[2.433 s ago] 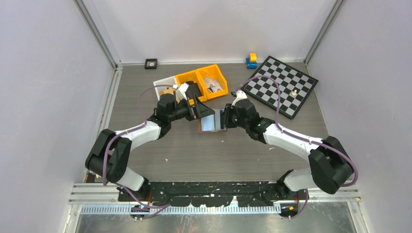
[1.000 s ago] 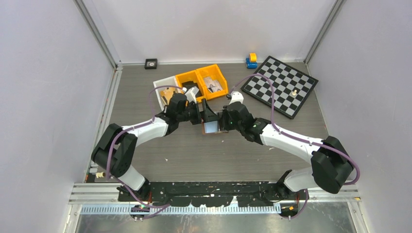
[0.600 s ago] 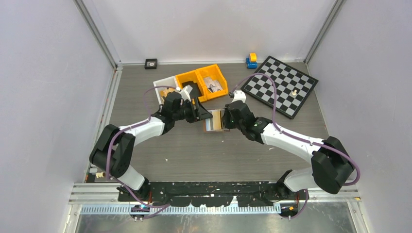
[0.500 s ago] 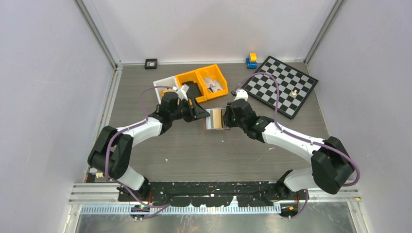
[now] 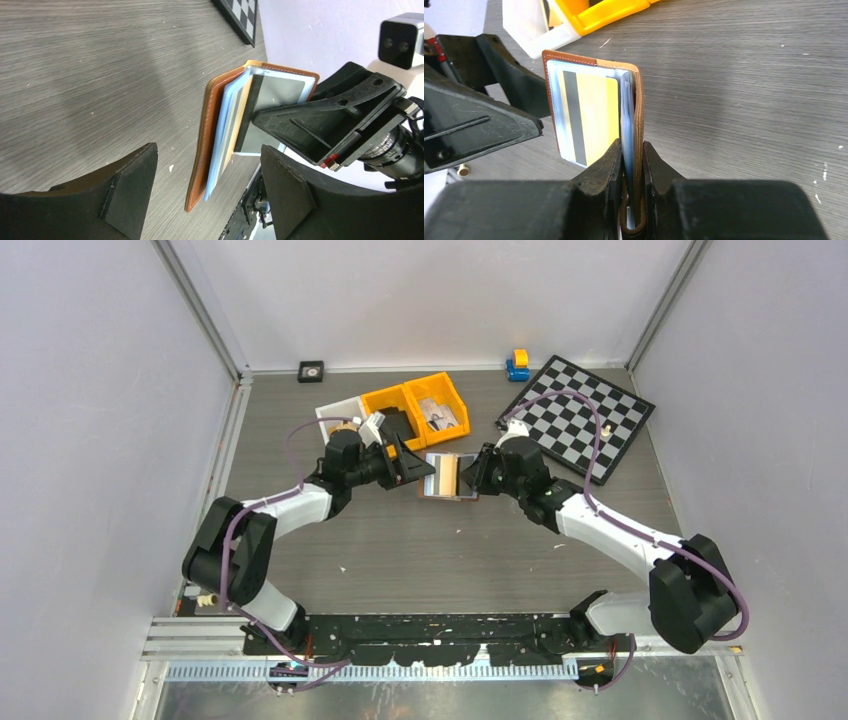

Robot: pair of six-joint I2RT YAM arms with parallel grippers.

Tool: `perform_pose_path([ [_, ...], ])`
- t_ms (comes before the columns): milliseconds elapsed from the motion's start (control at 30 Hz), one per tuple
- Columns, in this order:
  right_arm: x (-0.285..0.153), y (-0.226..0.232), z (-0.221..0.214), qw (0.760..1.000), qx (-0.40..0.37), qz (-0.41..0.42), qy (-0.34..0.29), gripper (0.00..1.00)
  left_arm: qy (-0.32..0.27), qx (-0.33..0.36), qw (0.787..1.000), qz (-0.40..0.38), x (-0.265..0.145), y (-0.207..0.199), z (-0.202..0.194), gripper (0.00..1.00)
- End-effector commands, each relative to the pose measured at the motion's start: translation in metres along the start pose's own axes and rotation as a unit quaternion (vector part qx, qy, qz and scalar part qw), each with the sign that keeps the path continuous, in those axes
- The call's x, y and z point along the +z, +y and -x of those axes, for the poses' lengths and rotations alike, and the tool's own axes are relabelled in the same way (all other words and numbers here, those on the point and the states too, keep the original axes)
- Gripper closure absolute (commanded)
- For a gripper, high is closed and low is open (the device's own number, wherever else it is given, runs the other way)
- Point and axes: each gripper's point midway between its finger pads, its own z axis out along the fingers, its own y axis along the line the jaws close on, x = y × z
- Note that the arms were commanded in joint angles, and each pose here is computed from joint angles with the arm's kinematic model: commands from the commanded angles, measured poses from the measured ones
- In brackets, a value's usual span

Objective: Take the credit cards out of the card holder
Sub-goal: Remove the credit card from the card holder.

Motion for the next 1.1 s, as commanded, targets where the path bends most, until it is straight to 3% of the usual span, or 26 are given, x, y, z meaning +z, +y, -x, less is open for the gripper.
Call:
perform_pose_path([
  [0,-0.01,0.033,0.021,0.996,0.021,0.082,-0.023,0.99,0.006,0.015,0.998,-0.062,0.004,-0.02,0.004,0.26],
  [200,-0.01,0.037,0.02,0.995,0.024,0.095,-0.017,0.99,0.014,0.002,0.995,-0.094,0.008,-0.025,0.001,0.5],
  [400,-0.01,0.036,0.019,0.995,0.029,0.096,-0.013,0.99,0.016,-0.002,0.995,-0.094,0.01,-0.022,0.002,0.98],
  [467,-0.008,0.028,0.02,0.996,0.031,0.078,-0.017,0.91,0.016,-0.004,0.995,-0.094,0.01,-0.022,0.002,1.0],
  [633,-0.011,0.003,0.025,0.999,0.033,0.015,-0.035,0.58,0.015,-0.015,0.996,-0.082,0.01,-0.017,0.001,1.0],
  [733,-0.02,-0.003,0.034,0.998,0.029,-0.001,-0.058,0.47,0.013,-0.017,0.997,-0.073,0.01,-0.013,0.001,1.0],
  [900,-0.034,0.001,0.042,0.996,0.019,0.01,-0.081,0.43,0.009,-0.015,0.998,-0.064,0.009,-0.01,0.002,1.0],
  [1067,-0.044,0.003,0.049,0.994,0.007,0.01,-0.106,0.47,0.01,-0.018,0.997,-0.068,0.009,-0.013,0.002,1.0],
])
